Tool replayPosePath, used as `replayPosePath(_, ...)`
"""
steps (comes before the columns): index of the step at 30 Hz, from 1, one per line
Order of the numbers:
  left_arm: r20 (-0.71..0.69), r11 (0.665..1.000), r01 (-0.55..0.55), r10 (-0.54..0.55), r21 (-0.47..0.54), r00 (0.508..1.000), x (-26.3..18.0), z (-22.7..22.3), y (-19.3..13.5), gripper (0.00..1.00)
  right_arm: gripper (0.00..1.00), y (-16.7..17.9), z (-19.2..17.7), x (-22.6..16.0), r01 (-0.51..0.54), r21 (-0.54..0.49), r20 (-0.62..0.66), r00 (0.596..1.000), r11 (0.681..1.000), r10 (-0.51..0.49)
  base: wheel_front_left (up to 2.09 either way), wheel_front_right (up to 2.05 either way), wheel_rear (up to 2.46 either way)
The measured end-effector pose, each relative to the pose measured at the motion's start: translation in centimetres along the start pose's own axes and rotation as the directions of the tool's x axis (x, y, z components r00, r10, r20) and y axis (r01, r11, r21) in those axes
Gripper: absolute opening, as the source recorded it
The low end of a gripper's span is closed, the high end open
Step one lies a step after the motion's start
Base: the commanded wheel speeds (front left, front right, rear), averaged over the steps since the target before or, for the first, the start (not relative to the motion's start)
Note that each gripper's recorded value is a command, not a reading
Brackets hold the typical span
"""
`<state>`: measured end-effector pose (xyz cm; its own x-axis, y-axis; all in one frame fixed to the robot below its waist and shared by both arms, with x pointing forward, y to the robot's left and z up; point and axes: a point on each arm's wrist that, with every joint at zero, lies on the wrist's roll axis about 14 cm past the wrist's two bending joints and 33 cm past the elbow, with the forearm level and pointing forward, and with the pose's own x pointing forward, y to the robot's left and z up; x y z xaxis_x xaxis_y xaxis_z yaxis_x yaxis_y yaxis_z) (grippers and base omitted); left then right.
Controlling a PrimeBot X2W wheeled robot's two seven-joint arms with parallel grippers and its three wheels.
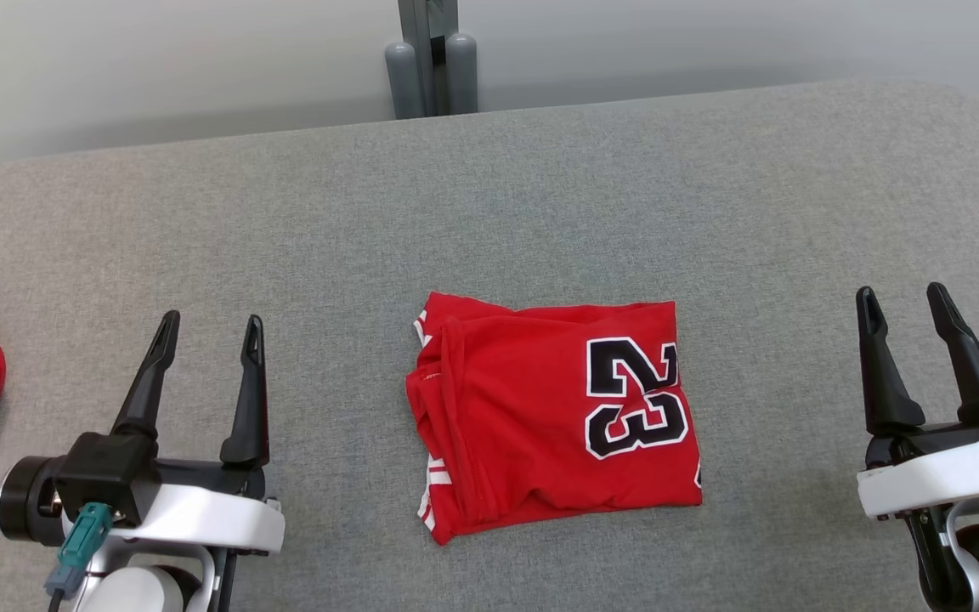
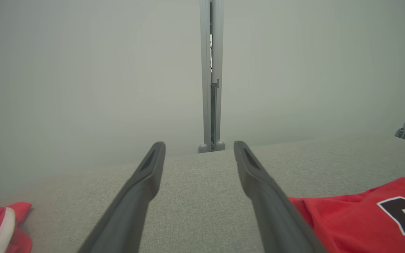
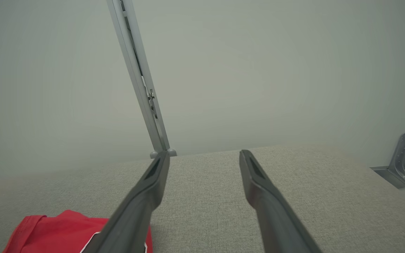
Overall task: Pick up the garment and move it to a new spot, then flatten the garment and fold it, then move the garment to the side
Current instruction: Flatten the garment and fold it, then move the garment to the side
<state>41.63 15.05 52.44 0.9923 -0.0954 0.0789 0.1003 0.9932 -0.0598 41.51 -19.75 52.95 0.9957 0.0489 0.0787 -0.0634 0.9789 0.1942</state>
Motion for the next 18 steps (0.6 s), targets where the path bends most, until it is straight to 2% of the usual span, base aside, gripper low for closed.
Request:
replayPosePath(11,-0.018,1.000,-0.011,0.011,0.003,1.000,-0.6,-0.4,0.2,1.00,1.00,0.3,-0.6,0.3,-0.013,-0.003,-0.025,1.000,1.000,0.013,0.00,0.00,0.00)
replayPosePath(18,-0.020,1.000,-0.027,0.027,0.002,0.999,-0.9,-0.4,0.6,1.00,1.00,1.0,-2.1,1.0,-0.053,-0.018,-0.089,0.995,0.998,0.051,0.00,0.00,0.00)
